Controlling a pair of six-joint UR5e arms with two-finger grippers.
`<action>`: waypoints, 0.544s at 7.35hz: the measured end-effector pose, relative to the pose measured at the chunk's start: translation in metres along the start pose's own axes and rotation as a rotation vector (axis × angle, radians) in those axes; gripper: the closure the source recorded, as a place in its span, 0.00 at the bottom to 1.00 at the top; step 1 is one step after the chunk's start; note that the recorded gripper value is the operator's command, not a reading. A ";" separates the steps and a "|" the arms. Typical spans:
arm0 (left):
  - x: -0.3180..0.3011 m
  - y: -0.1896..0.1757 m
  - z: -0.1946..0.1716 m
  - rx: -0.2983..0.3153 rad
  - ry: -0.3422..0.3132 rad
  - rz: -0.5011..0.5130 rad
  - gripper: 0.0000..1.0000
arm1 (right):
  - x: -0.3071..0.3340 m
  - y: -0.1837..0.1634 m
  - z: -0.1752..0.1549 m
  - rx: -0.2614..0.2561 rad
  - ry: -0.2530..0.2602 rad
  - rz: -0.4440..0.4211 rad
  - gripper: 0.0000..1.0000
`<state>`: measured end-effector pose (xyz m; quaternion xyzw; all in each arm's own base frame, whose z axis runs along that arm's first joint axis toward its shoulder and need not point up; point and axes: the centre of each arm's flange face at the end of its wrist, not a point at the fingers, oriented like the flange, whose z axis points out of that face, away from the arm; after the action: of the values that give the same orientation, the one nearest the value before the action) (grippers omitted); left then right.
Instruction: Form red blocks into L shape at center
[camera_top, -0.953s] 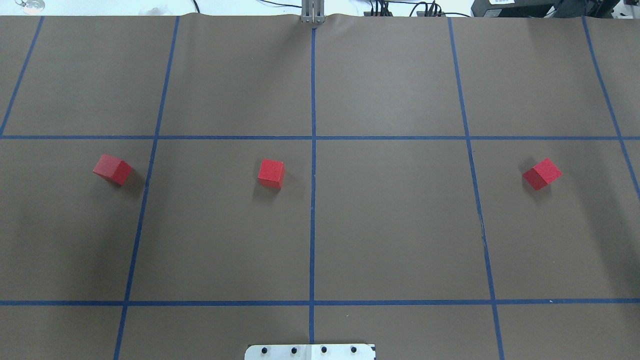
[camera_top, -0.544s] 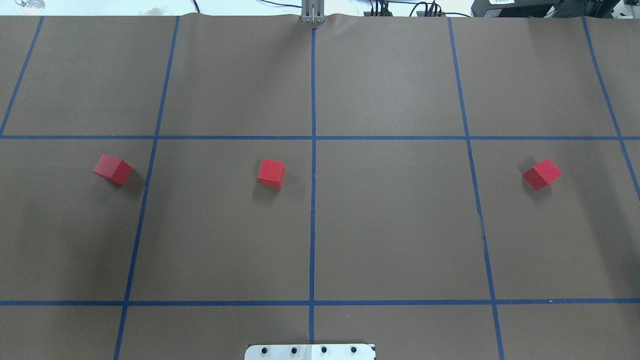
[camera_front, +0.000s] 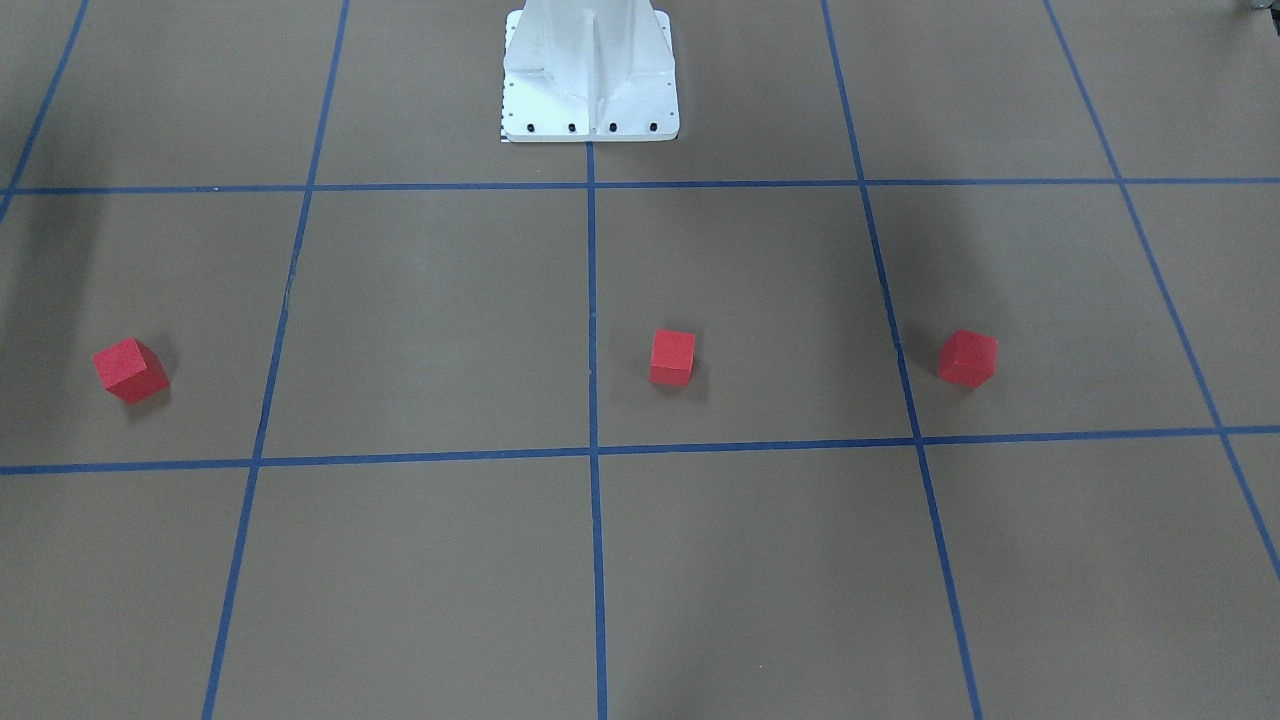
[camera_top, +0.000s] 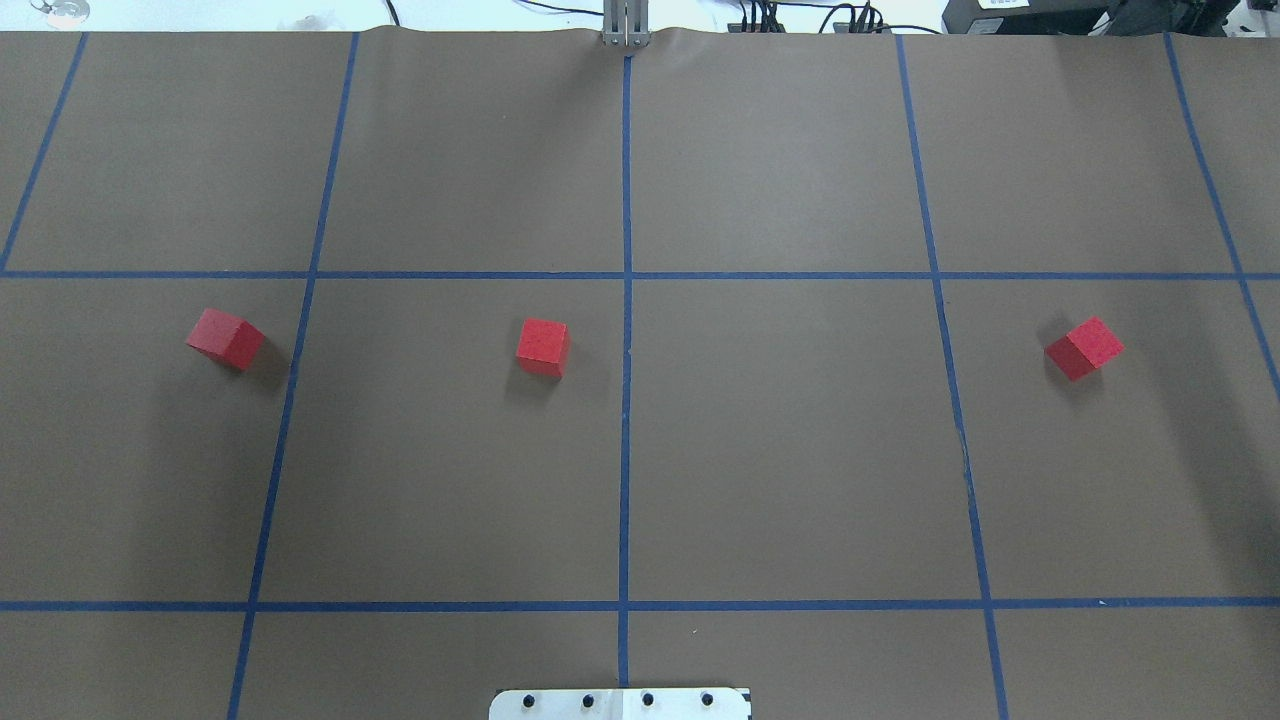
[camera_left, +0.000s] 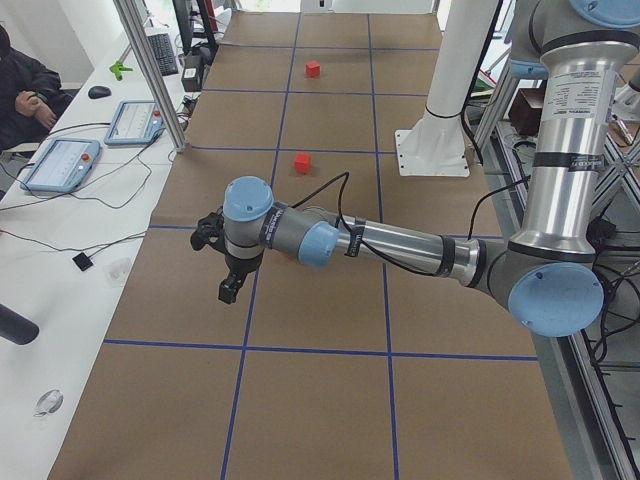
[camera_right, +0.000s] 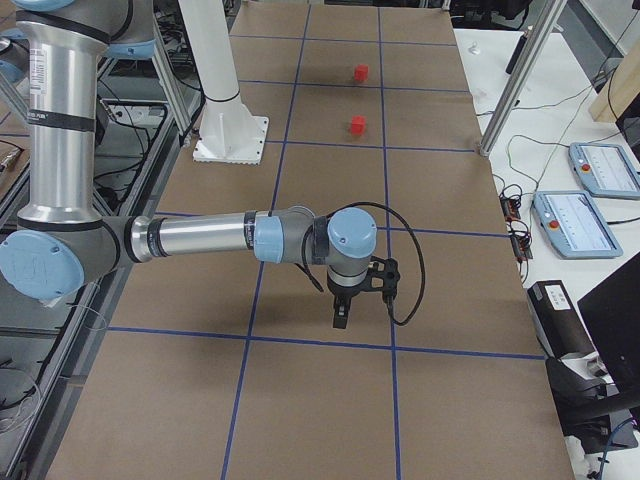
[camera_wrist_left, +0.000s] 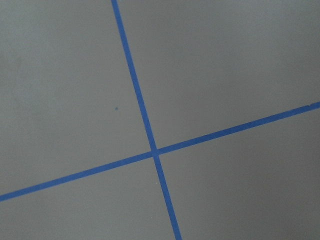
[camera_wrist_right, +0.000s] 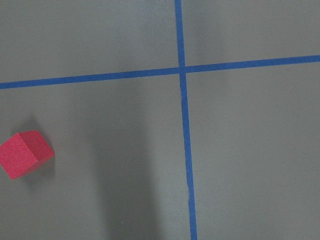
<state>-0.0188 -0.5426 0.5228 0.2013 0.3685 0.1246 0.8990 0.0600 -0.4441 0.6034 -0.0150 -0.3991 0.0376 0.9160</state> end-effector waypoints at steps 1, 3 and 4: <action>0.027 -0.016 0.000 0.026 0.017 0.025 0.00 | 0.000 0.000 0.000 0.000 0.000 -0.001 0.01; 0.070 -0.041 0.005 0.040 0.051 0.040 0.00 | -0.001 -0.001 0.000 0.001 0.000 -0.003 0.01; 0.097 -0.055 0.013 0.034 0.078 -0.036 0.00 | -0.002 -0.002 -0.001 0.002 0.000 -0.004 0.01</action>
<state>0.0621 -0.5592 0.4464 0.2047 0.4087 0.1100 0.8826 0.0595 -0.4457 0.6018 -0.0132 -0.3993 0.0361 0.9160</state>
